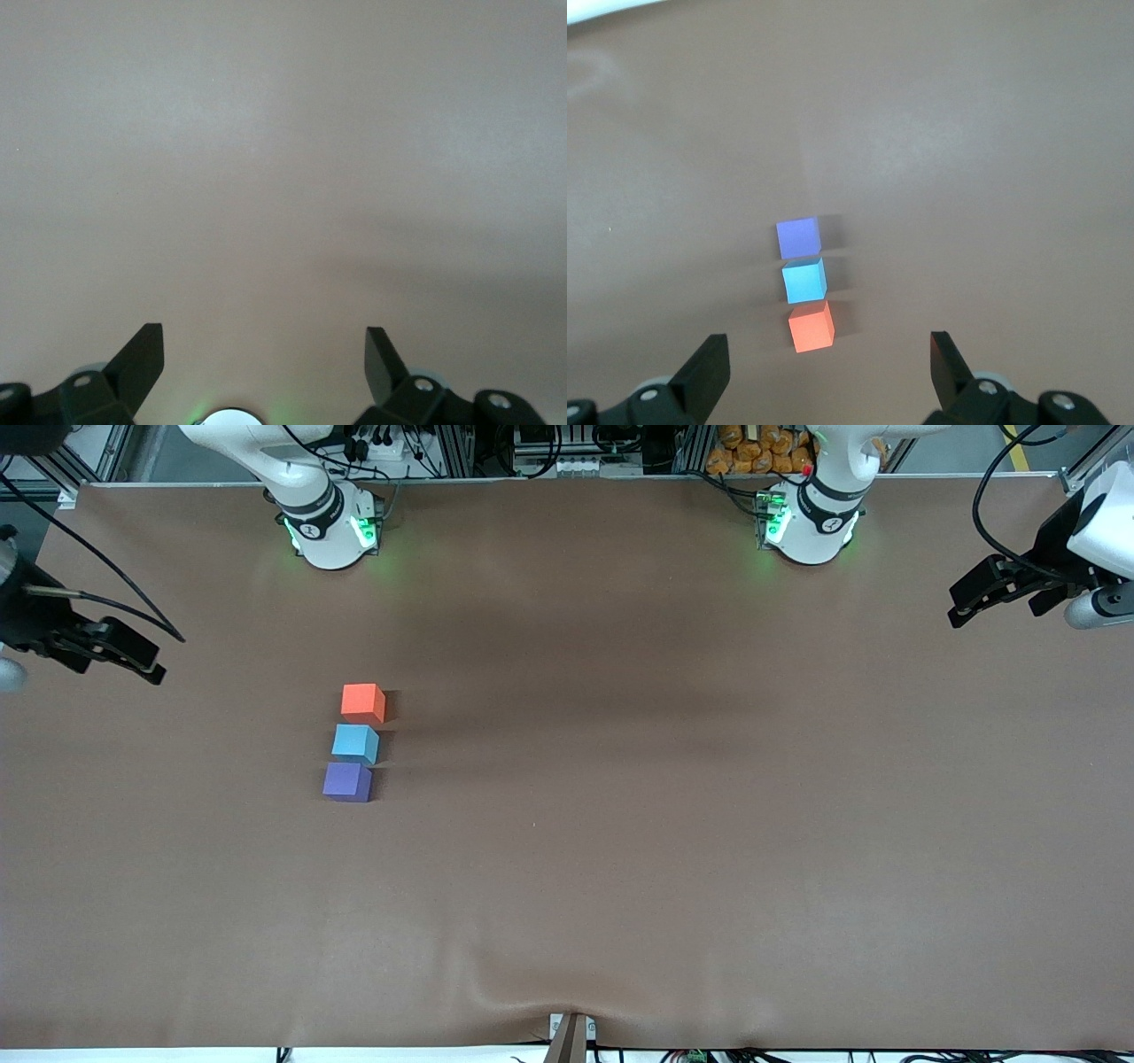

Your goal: Place blue block between orange and purple blocks

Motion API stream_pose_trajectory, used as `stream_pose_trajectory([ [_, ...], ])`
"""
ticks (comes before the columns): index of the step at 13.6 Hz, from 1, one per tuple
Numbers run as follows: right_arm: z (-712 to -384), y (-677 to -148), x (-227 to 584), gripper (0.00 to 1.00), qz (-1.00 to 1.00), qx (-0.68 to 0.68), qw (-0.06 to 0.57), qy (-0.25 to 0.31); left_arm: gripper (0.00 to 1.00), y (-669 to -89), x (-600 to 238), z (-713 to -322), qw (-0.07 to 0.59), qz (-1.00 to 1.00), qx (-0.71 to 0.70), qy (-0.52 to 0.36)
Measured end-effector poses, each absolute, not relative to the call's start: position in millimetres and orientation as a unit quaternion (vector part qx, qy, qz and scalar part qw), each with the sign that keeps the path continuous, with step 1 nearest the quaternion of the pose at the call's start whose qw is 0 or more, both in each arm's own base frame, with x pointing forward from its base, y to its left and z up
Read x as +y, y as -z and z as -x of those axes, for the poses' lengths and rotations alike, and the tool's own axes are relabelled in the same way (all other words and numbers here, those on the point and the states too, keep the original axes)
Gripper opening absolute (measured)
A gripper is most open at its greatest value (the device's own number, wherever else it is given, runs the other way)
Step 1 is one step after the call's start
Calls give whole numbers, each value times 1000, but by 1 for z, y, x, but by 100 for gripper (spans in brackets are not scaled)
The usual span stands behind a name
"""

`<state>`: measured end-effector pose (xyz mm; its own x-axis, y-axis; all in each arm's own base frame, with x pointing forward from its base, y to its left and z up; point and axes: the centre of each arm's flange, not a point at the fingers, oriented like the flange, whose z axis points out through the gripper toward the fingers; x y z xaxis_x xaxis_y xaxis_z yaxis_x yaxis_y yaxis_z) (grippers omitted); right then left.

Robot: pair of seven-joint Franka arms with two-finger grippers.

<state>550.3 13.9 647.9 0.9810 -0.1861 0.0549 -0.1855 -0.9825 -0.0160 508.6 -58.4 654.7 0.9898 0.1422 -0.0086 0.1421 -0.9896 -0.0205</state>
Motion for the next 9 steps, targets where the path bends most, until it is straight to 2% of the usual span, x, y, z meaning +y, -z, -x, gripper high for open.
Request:
stream_pose_trajectory([
  [9, -545, -663, 1, 100, 994, 104, 3, 29, 100, -654, -51, -510, 10, 998, -64, -6],
])
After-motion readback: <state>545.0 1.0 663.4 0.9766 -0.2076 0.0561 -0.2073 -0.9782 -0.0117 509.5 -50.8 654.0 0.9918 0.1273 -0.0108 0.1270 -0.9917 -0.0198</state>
